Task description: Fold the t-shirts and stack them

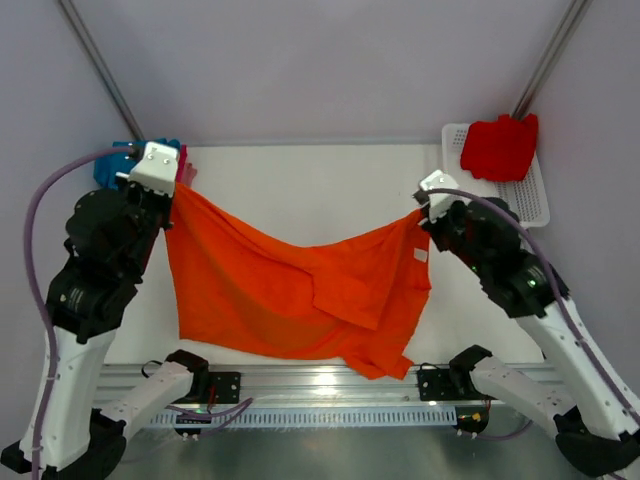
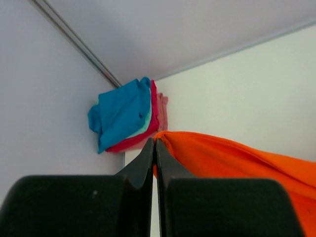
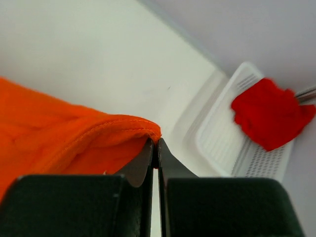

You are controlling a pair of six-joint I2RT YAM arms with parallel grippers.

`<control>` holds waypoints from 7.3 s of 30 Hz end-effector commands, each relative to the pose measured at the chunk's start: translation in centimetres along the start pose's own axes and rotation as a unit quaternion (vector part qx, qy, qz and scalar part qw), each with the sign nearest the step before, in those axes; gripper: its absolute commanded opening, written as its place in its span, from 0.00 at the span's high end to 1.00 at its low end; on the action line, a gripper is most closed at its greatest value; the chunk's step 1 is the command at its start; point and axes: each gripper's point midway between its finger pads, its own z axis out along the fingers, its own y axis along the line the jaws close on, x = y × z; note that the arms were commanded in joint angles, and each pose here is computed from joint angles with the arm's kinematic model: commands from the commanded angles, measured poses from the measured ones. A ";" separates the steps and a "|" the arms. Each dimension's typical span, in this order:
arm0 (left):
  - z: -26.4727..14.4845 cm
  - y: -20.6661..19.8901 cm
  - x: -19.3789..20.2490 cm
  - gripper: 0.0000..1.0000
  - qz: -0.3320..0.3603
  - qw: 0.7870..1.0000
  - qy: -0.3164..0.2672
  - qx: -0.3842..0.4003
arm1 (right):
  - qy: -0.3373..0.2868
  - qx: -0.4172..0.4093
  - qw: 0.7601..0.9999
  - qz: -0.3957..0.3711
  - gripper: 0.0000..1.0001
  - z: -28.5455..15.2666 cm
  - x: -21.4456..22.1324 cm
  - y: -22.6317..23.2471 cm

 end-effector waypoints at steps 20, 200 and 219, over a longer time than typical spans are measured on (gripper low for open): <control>16.7 -12.6 14.0 1.00 0.028 0.987 0.148 0.060 | 0.196 0.020 0.980 -0.036 0.97 20.6 12.3 5.1; 4.7 2.8 -4.2 1.00 -0.114 0.989 -0.049 -0.081 | -0.104 0.357 0.925 -0.076 0.97 -3.9 -18.3 -16.8; -8.0 2.4 -4.3 1.00 -0.135 0.982 -0.129 0.008 | -0.292 0.164 0.942 0.021 0.97 -21.5 -16.9 -11.9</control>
